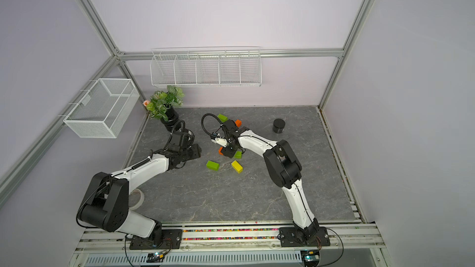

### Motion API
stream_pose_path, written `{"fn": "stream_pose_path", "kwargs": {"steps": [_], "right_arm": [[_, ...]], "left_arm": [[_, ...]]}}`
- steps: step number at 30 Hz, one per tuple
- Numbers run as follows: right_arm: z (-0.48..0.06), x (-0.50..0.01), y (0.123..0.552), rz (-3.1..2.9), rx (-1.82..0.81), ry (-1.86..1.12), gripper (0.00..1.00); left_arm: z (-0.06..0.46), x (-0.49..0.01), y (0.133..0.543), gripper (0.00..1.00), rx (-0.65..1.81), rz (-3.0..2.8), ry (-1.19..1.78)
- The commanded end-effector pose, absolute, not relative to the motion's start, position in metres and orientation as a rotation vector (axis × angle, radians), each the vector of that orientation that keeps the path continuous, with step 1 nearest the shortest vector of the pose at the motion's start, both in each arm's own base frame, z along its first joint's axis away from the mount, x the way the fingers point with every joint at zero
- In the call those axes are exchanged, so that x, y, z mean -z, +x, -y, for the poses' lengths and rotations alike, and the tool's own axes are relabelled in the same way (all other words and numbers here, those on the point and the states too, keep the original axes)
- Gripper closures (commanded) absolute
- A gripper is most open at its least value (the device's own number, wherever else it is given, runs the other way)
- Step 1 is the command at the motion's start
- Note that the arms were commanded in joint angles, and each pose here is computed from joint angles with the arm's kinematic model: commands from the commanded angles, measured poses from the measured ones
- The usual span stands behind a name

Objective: Assemble a piece of candy with building blocks
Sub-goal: Adjust the building block at the center of the board.

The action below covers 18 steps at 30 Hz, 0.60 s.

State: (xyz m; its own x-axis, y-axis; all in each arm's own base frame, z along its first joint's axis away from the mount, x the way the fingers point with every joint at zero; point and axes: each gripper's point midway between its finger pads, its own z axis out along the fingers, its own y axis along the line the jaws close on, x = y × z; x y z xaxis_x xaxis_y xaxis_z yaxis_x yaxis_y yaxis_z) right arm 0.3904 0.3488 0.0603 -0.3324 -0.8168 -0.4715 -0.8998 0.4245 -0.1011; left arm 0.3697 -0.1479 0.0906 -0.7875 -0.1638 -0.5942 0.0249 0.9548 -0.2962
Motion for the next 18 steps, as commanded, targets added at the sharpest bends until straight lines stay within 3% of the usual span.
{"fn": "stream_pose_path", "kwargs": {"steps": [1, 5, 13, 14, 17, 18], "right_arm": [[-0.355, -0.144, 0.41, -2.032, -0.243, -1.215, 0.46], [-0.322, -0.167, 0.401, -2.09, -0.175, -1.044, 0.43], [-0.266, -0.149, 0.367, -2.323, -0.014, -0.798, 0.45], [-0.257, -0.146, 0.368, -2.346, -0.006, -0.73, 0.5], [-0.243, -0.132, 0.371, -2.417, -0.062, -0.609, 0.81], [-0.241, -0.128, 0.373, -2.434, -0.082, -0.585, 0.87]], "left_arm": [[0.152, -0.093, 0.377, 0.48, 0.415, -2.438, -0.123], [0.152, -0.092, 0.378, 0.48, 0.402, -2.449, -0.108], [0.142, -0.083, 0.387, 0.49, 0.368, -2.478, -0.138], [0.14, -0.083, 0.391, 0.49, 0.369, -2.48, -0.147], [0.14, -0.088, 0.407, 0.55, 0.395, -2.471, -0.158], [0.142, -0.09, 0.412, 0.6, 0.386, -2.476, -0.144]]}}
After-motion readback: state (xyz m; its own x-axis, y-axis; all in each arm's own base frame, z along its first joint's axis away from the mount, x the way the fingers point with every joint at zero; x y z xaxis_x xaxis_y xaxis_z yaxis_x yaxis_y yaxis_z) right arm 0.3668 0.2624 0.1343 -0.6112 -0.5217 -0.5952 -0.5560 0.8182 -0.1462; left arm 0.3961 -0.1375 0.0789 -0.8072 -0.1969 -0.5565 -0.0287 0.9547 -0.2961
